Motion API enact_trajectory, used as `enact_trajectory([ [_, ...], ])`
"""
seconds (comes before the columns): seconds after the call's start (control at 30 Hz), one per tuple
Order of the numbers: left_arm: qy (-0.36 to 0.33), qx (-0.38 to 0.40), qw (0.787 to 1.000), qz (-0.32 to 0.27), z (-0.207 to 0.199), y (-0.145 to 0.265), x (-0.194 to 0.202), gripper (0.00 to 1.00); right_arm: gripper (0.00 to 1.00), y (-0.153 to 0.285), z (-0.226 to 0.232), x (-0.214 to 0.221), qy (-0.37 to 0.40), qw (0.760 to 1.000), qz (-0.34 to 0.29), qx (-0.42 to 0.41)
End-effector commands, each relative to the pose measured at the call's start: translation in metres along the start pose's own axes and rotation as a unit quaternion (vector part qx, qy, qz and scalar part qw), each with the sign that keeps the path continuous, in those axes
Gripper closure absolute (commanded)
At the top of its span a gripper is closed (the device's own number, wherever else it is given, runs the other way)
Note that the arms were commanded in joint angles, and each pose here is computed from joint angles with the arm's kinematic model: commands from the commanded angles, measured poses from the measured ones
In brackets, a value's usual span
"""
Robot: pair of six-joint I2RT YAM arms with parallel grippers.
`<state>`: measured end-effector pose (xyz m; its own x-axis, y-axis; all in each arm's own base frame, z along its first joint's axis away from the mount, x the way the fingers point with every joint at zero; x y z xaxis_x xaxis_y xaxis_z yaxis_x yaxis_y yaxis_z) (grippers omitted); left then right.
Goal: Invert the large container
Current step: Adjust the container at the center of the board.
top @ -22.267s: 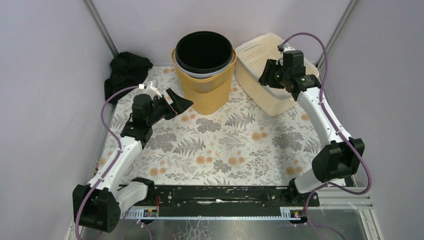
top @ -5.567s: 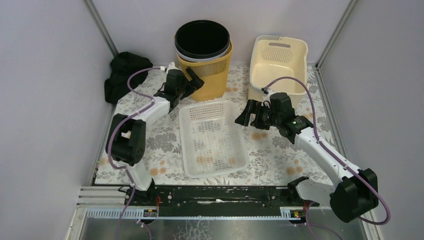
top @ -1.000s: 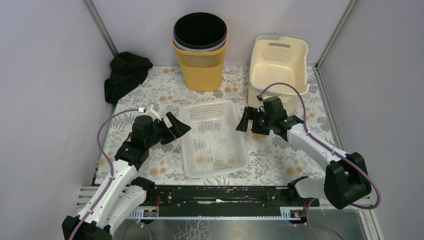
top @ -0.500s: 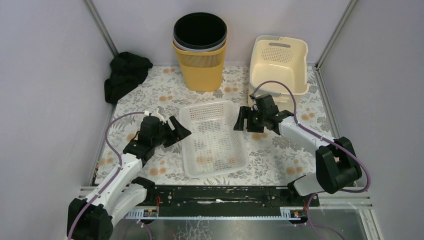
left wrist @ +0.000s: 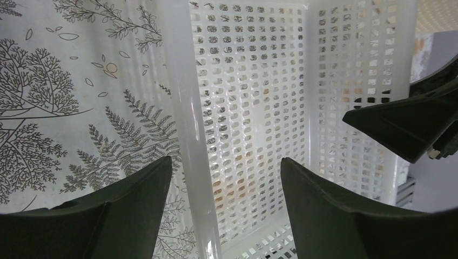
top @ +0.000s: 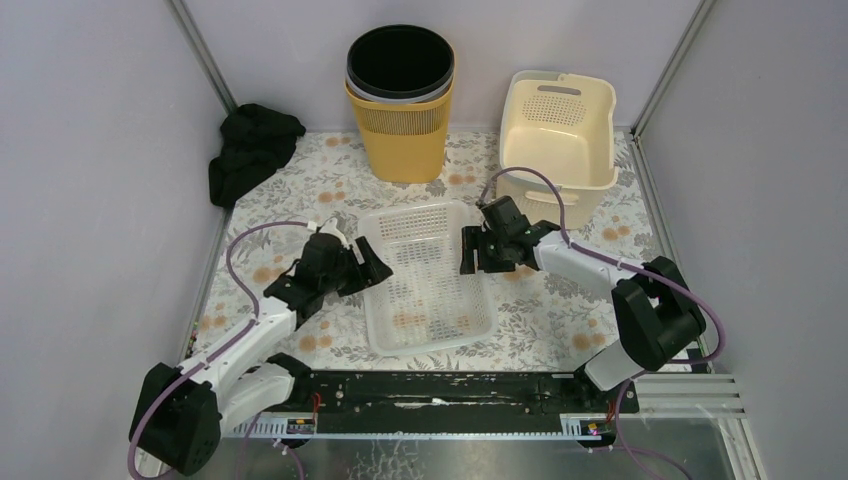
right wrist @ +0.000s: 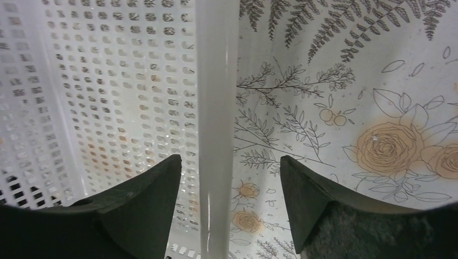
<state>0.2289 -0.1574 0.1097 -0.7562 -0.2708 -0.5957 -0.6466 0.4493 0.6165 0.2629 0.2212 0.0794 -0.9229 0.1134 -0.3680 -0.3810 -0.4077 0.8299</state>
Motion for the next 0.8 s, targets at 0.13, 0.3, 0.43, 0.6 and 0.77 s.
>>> enact_trajectory([
  [0.13, -0.051, -0.044, 0.997, -0.027, -0.001, -0.013, -0.008, 0.18, 0.30, 0.003, -0.001, -0.011, 0.032, 0.998, -0.029, 0.053],
  [0.3, -0.062, -0.060, 0.996, -0.020, 0.003, -0.017, -0.003, 0.18, 0.36, -0.002, 0.000, -0.005, 0.036, 0.998, -0.020, 0.053],
  [0.43, -0.067, -0.064, 0.996, -0.018, 0.003, -0.018, -0.002, 0.21, 0.40, -0.005, 0.001, -0.003, 0.037, 0.998, -0.015, 0.051],
  [0.6, -0.068, -0.063, 0.996, -0.015, 0.002, -0.021, -0.001, 0.28, 0.51, -0.006, 0.003, -0.002, 0.038, 0.998, -0.013, 0.049],
  [0.77, -0.068, -0.060, 0.996, -0.009, 0.000, -0.025, 0.001, 0.36, 0.64, -0.006, 0.004, -0.002, 0.039, 0.998, -0.011, 0.046],
])
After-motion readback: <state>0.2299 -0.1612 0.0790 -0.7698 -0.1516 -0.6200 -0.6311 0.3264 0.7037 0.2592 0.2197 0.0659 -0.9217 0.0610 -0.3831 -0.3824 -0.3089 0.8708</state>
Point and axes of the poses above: each gripper's point midway between its finger pads, its own y axis back along the fingers, its own z axis along the line the jaws close on, x = y × z, the point moved 2 cm from there along y, back along the fingers, and after that the axes turned 10 degrees about -y, right-handed, at the moved point
